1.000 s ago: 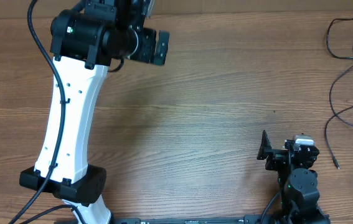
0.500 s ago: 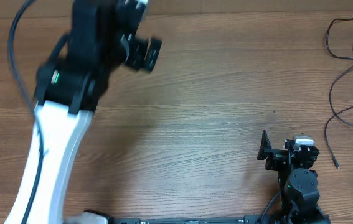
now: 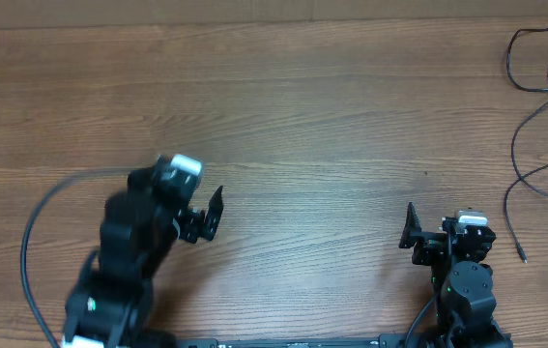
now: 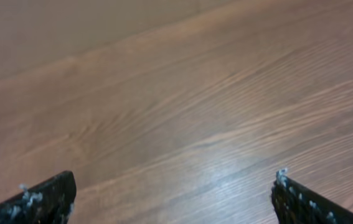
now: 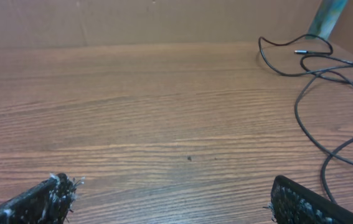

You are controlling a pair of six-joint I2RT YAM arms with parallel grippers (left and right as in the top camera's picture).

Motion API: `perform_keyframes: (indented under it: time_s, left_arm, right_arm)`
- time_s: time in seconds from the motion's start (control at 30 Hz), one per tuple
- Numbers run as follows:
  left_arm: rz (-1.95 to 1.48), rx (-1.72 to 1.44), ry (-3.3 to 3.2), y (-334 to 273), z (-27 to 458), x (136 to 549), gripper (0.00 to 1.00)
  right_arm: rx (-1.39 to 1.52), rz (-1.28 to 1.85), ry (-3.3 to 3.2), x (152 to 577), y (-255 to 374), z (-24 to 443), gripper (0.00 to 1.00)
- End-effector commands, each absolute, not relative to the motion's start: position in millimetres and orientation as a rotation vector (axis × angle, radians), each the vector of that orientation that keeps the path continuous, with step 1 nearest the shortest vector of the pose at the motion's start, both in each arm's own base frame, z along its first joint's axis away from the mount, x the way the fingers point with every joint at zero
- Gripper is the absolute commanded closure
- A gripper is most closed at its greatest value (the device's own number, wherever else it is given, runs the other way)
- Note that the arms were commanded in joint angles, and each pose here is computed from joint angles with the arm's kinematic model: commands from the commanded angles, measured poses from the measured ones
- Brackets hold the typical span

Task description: Untangle cables

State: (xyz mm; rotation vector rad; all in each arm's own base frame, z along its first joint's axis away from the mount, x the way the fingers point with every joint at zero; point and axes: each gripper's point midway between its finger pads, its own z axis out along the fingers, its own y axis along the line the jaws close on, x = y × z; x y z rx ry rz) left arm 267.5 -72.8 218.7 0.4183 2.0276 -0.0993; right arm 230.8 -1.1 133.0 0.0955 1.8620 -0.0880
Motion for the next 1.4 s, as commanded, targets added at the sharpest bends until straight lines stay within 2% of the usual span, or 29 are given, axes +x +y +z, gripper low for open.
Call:
perform_keyframes:
  time_s: [0.0,0.17,0.33,0.57,1.07,1.2,1.37]
  left_arm:
    - [-0.115,0.401,1.907,-65.1,202.5,254.9,0.0]
    - [-0.067,0.33,1.768,-47.7,185.1,246.6,0.0]
    - [-0.012,0.378,1.673,-47.0,186.0,243.2,0.0]
    - [0.034,0.412,1.633,-45.6,160.5,245.9,0.0]
    - [0.077,0.191,1.645,-13.5,154.2,245.5,0.0]
    - [0.022,0.046,1.654,-4.3,154.5,245.9,0.0]
    - [-0.092,-0.305,1.608,22.4,158.5,244.9,0.0]
  right_arm:
    - [0.107,-0.096,1.865,229.6,-3.0,131.6,0.0]
    - [0.107,-0.096,1.865,229.6,-3.0,131.7,0.0]
    - [0.107,-0.096,1.865,229.6,-3.0,131.6,0.0]
    - [0.107,-0.096,1.865,229.6,-3.0,131.7,0.0]
    - [0.107,-0.096,1.865,229.6,-3.0,131.7,0.0]
    - [0.107,-0.096,1.865,229.6,-3.0,131.6,0.0]
    - [0.107,-0.096,1.865,229.6,-3.0,131.7,0.0]
